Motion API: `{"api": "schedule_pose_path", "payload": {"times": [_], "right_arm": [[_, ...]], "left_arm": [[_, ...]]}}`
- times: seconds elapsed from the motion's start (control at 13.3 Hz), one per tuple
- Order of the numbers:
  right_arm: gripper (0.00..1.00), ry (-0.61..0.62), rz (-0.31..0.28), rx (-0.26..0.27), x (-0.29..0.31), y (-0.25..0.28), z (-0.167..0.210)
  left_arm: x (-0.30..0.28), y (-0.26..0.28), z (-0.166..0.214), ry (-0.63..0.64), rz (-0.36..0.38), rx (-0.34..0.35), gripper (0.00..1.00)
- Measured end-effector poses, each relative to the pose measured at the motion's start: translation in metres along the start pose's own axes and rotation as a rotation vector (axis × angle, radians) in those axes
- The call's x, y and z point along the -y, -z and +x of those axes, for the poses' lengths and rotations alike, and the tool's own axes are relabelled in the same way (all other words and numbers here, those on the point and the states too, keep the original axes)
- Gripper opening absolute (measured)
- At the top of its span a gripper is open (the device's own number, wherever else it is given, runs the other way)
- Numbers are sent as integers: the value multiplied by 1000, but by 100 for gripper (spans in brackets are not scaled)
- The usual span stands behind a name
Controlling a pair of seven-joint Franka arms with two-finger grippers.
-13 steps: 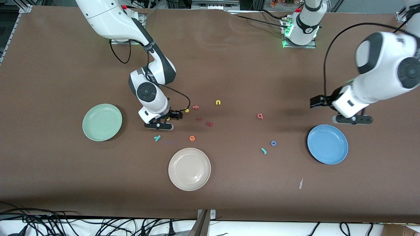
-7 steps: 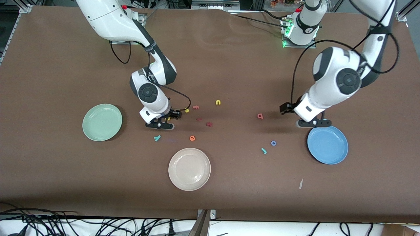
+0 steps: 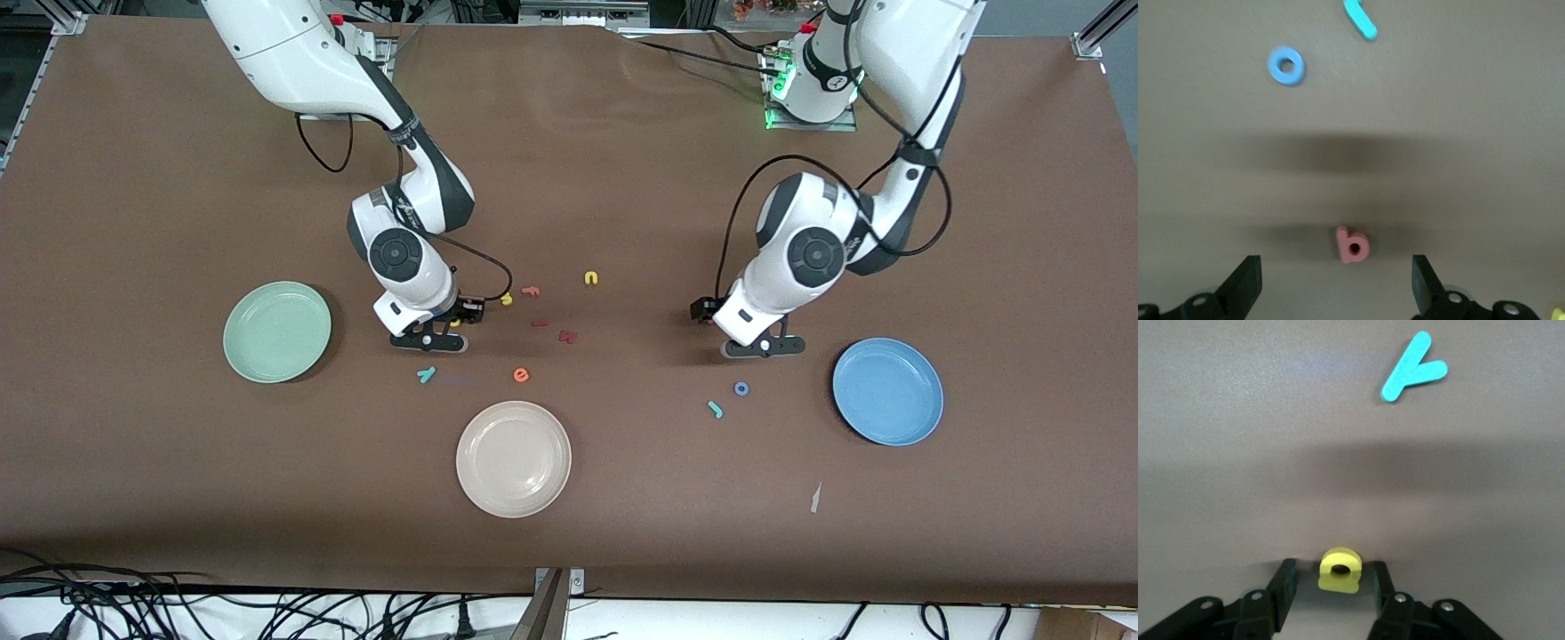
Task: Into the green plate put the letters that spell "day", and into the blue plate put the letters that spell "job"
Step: 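Grasp the yellow a with the right gripper while the left gripper grasps pink b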
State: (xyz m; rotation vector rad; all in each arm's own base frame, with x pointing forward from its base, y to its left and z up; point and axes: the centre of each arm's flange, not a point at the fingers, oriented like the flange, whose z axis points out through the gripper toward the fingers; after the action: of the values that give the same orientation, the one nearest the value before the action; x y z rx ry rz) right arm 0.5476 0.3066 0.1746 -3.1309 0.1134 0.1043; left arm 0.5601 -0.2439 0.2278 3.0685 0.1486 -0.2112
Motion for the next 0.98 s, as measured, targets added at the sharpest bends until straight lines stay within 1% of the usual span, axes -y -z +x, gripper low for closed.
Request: {"api": "schedule_pose_path", "payload": {"times": [0.08,0.15,0.3,0.38,0.45,0.6,0.68,0.75,0.9,0.98], "right_arm": [[53,1,0,0,0,0,0],[44,1,0,-1,-1,2,0],[40,1,0,0,-2,2,1],[31,0,0,0,-3,3,1],[28,0,0,0,-3,3,1],[28,0,0,0,-3,3,1],[28,-3,-1,5,-3,4,1],[28,-22,0,33,-4,8,2],[28,-58,-2,125,-14,45,19],[28,-72,-4,153,-28,73,33]], "left_arm": [[-7,-12,-3,7,3,4,99],[-13,-23,-6,9,5,7,99],[-18,-41,-9,8,11,16,99],[-17,-48,-10,10,15,24,99],[-16,-53,-10,11,19,31,99],[-14,-60,-13,11,27,43,95],[-13,-63,-15,9,32,48,89],[-12,-65,-16,8,36,52,89],[-11,-66,-17,7,39,53,71],[-11,-64,-17,7,38,50,61]]}}
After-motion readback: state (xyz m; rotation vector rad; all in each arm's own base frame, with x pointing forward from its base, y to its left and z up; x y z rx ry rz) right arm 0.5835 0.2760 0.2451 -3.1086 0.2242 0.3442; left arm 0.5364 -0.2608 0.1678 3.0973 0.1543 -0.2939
